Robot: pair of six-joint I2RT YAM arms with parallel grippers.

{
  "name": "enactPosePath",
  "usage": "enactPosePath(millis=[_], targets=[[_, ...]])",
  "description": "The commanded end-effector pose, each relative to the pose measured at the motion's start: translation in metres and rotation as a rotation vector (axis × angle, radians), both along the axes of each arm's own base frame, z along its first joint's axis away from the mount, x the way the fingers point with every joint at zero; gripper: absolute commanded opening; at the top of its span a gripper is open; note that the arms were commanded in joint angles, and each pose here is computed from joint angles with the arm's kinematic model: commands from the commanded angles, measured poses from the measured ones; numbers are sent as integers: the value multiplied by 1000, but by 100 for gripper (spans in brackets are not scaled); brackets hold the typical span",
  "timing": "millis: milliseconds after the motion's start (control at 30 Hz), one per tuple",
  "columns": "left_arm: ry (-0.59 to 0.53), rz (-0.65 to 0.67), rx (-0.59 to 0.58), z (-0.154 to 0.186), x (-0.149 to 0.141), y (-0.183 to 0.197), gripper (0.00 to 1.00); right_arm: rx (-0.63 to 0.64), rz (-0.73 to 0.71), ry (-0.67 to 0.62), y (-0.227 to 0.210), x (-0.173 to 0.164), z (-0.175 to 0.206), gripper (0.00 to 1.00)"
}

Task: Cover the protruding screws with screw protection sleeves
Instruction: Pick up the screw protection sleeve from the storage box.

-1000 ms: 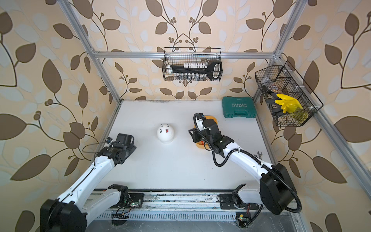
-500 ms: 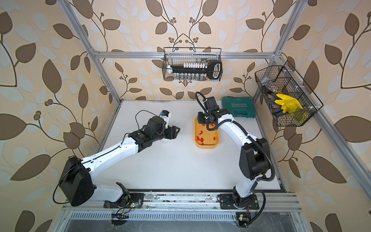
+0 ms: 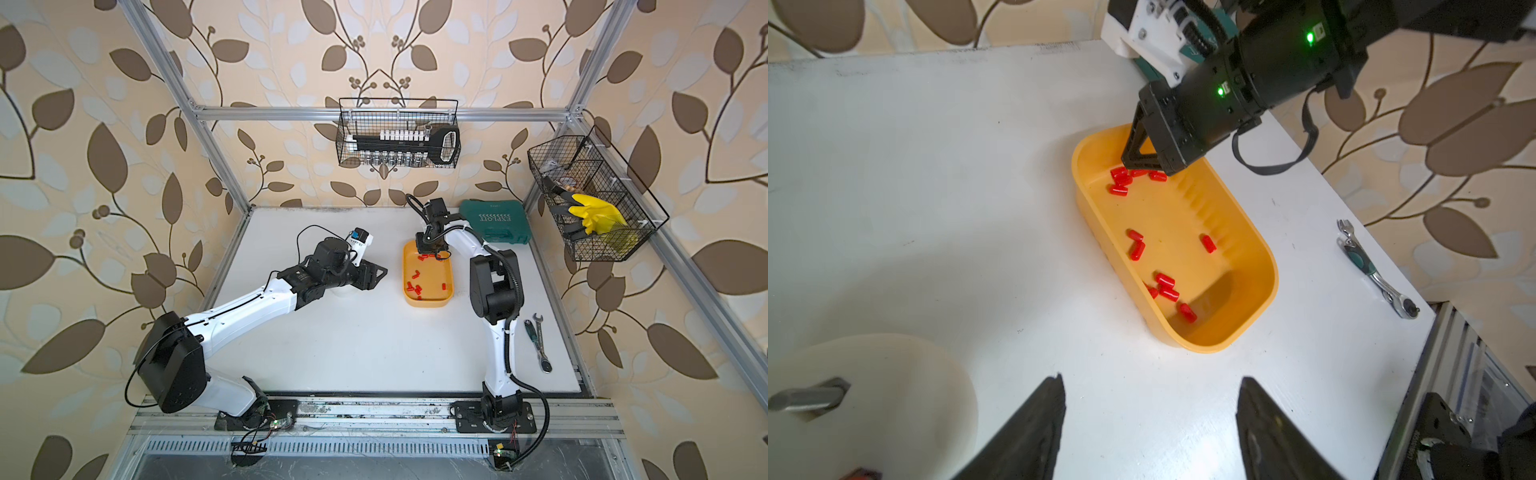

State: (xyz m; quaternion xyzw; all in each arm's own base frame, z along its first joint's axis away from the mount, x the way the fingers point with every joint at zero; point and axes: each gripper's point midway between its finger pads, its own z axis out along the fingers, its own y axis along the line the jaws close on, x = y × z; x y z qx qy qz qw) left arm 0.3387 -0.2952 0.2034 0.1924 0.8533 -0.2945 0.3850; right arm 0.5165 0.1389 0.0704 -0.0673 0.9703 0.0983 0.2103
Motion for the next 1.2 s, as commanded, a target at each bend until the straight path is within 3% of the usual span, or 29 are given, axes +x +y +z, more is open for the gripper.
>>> enactPosePath(millis=[0, 400, 800, 933, 1167], targets=[[-49, -39, -27, 16, 0, -8, 68, 18, 105, 14, 9, 4, -7, 15], [-31, -22, -19, 9, -3, -3, 69, -28, 89, 41, 6, 0, -39, 17], [-15, -22, -16, 7, -7, -1, 69, -53, 109, 84, 10, -15, -47, 21], [-45, -17, -32, 21, -11, 3, 69, -72, 110, 100, 7, -17, -49, 20], [-44, -13, -29, 20, -13, 6, 69, -84, 102, 114, 5, -22, -44, 31]])
